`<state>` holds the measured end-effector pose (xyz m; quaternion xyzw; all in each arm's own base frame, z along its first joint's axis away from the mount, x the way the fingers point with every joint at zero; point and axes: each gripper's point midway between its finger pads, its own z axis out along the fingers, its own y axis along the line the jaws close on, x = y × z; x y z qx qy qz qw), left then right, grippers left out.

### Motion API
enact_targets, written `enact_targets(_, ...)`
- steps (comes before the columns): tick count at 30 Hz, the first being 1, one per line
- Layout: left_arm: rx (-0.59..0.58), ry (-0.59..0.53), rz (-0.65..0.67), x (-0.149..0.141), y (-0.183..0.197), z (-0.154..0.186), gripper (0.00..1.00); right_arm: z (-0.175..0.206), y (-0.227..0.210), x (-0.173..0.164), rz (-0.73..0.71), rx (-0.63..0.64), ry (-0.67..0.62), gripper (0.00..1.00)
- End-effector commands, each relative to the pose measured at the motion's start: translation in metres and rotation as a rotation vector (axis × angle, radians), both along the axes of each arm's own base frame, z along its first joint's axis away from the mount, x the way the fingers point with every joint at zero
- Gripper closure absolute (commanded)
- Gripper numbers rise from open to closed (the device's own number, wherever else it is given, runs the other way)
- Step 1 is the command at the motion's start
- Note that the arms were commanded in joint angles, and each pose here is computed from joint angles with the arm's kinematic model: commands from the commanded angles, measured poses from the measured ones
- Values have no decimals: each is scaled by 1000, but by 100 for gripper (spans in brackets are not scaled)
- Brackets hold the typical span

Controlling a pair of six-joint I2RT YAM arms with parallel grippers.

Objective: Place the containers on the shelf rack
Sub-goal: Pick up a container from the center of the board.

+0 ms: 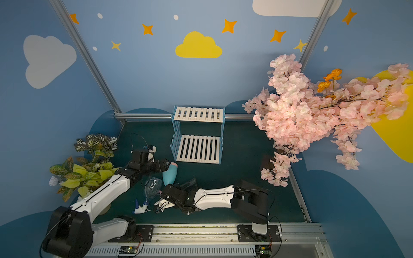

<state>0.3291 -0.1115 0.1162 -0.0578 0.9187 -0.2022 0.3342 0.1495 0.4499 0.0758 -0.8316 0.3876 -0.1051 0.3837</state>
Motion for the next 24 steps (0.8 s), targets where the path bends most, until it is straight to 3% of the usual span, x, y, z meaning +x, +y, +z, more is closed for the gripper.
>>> enact_targets(1,-21,-26,-22,15,-7,5,0,2,6,9,-5,22,-46,48)
enact_targets(9,7,92,-65,12,-12,-29,3,-9,13,16,15,29,-126,53)
enact_targets(24,0,150,-67,-3,-13,-49,9,-20,31,23,54,54,-218,65)
